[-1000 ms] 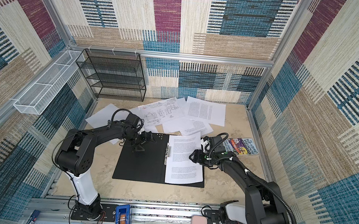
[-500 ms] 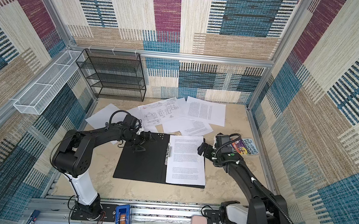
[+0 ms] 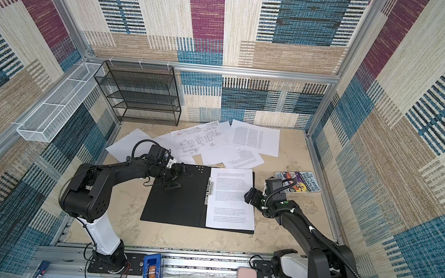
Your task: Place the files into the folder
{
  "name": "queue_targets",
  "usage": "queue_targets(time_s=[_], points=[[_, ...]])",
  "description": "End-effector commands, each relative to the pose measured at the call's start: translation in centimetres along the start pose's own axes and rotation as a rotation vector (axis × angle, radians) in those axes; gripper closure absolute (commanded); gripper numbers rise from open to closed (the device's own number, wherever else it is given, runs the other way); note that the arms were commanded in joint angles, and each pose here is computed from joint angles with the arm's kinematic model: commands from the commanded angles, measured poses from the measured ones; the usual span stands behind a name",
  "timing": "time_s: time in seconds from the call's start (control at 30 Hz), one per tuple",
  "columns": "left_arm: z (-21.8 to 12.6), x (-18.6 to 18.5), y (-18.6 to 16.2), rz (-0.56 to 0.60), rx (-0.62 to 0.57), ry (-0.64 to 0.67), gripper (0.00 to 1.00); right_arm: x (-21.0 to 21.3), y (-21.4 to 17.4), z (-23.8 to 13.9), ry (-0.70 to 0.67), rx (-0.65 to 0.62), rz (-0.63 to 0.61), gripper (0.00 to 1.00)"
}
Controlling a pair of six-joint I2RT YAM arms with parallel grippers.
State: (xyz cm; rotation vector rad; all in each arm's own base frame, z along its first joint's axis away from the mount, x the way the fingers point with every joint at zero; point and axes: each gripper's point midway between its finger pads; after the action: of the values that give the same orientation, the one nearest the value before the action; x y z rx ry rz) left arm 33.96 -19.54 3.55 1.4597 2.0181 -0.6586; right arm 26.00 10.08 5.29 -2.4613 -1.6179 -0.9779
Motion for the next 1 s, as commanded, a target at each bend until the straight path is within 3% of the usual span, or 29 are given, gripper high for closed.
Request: queue_targets(time_s=[0.0,0.7,0.97], points=[[-0.3,10.3,-3.3,-0.173,0.035,0.436,0.00,0.9,-0.4,0.2,0.045,-0.002,0.020,0.10],[0.1,10.8,-3.6,-0.196,0.040,0.433,0.00,1.5,-2.5,0.6,0.081,0.037,0.053,0.11],[-0.1,11.1,-3.7,-0.203,0.035,0.435,0.00,1.1,0.3,0.2,-0.053,-0.054,-0.006,0.08]])
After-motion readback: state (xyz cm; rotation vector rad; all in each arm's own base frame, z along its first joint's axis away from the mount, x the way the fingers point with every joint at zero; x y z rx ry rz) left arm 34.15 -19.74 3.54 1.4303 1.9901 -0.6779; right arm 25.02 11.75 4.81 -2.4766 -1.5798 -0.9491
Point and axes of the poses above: each gripper's point midway between its finger pads, its own z axis out along the fingers, its own x axis along the line the jaws close on, y = z × x, and after that the axes turned 2 degrees about z, right-handed
